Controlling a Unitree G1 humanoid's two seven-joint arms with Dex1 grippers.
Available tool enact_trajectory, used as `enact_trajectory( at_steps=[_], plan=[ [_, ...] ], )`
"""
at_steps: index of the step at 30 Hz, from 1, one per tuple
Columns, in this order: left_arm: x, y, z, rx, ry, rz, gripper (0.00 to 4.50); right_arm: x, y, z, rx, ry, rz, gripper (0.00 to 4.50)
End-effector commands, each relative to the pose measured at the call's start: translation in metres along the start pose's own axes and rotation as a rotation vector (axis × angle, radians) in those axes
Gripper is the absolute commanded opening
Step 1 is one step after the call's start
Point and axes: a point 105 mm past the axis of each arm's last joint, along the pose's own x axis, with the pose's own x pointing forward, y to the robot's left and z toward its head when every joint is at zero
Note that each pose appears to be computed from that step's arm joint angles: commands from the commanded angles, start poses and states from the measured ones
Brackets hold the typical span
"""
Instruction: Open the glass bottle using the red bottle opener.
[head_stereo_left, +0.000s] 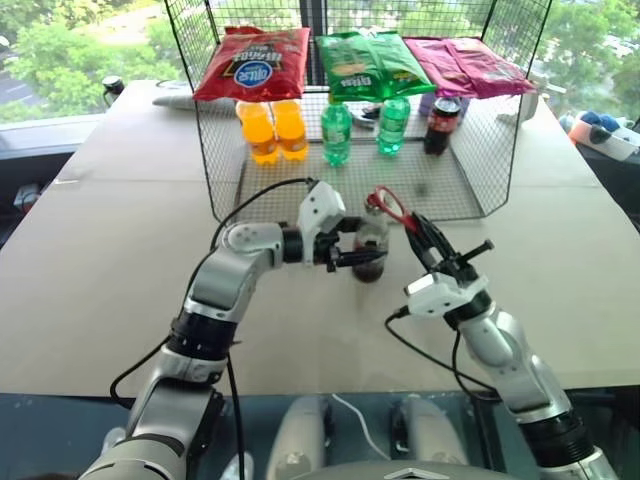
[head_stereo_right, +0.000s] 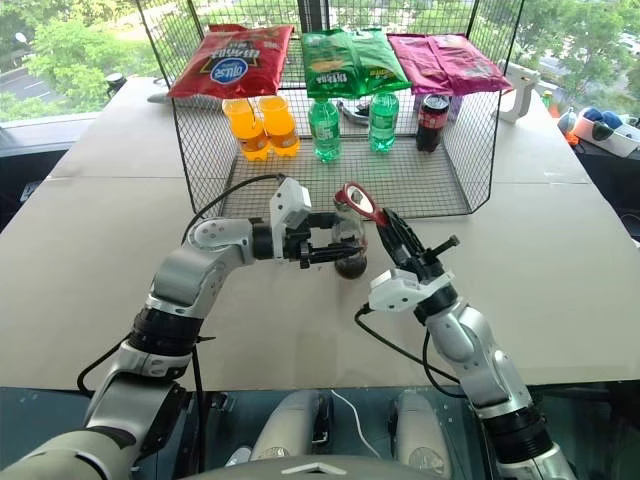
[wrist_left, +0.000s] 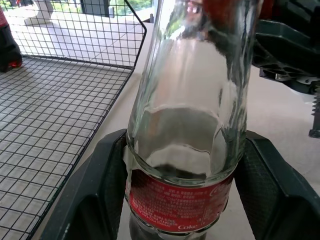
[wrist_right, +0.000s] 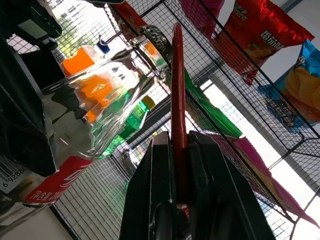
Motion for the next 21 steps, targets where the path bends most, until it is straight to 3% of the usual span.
enact_trajectory(
  at_steps=[1,10,12,15,21],
  plan=[
    [0.006,-0.006,0.006,0.021,-0.007,-0.042,2.46,-0.002,0.02,0.004,-0.009,-0.022,0.061,0.0],
    [0.004,-0.003,0.012,0.002,-0.084,-0.025,2.46,-0.005,0.019,0.001,-0.013,-0.007,0.054,0.0],
    [0.004,-0.001,0.014,-0.001,-0.103,-0.01,3.5,-0.005,0.018,0.0,-0.015,-0.005,0.053,0.0],
    [0.004,0.0,0.017,0.025,-0.12,-0.003,4.44,-0.005,0.016,-0.001,-0.018,-0.001,0.054,0.0],
    [0.004,0.002,0.027,0.058,-0.166,0.011,4.44,-0.006,0.013,-0.005,-0.024,0.01,0.056,0.0]
  ],
)
